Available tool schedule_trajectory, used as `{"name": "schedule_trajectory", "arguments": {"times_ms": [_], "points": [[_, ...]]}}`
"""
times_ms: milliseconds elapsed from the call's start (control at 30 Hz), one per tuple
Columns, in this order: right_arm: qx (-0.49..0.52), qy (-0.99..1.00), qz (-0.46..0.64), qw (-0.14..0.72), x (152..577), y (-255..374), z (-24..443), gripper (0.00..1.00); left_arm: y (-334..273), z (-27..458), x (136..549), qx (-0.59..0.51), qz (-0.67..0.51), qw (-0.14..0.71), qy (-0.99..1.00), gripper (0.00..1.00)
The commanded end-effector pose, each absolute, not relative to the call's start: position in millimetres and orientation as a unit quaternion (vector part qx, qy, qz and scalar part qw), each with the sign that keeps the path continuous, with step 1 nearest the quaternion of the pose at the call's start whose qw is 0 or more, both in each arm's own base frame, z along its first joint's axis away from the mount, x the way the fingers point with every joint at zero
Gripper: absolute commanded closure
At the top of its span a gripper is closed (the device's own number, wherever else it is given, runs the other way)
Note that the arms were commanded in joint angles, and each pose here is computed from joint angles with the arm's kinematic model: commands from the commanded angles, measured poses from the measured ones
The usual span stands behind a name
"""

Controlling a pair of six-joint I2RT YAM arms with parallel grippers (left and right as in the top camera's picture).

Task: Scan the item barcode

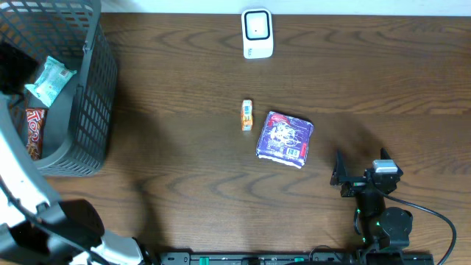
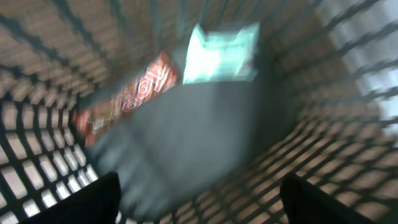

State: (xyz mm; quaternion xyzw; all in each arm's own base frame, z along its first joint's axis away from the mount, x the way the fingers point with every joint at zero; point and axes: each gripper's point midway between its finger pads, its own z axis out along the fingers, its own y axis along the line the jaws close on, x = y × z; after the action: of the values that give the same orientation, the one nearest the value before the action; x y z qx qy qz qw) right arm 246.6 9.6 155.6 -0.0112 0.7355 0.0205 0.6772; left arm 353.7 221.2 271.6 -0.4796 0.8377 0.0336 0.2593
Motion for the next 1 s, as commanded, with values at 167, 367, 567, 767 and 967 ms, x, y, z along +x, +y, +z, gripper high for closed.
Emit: {"name": "schedule_trajectory", "arguments": {"times_ms": [167, 367, 567, 767, 967], "points": [[-0.015, 0.736, 0.019, 0.676, 246, 11, 154, 0.01, 203, 240, 338, -0.484, 0.011, 0.177, 0.857, 0.64], [-0.015, 0.736, 0.019, 0.676, 246, 11, 154, 0.01, 216, 237, 286, -0.560, 0.078, 0.112, 0.817, 0.92], [-0.015, 0.736, 0.019, 0.676, 246, 11, 154, 0.01, 237, 241, 225, -0.672, 0.157, 0.061, 0.722, 0.92], [-0.015, 0.736, 0.019, 0.676, 246, 11, 154, 0.01, 246, 241, 199, -0.698, 0.160, 0.035, 0.698, 0.92], [-0.015, 0.736, 0.019, 0.676, 246, 11, 154, 0.01, 238, 240, 183, -0.717, 0.159, 0.004, 0.679, 0.93]]}}
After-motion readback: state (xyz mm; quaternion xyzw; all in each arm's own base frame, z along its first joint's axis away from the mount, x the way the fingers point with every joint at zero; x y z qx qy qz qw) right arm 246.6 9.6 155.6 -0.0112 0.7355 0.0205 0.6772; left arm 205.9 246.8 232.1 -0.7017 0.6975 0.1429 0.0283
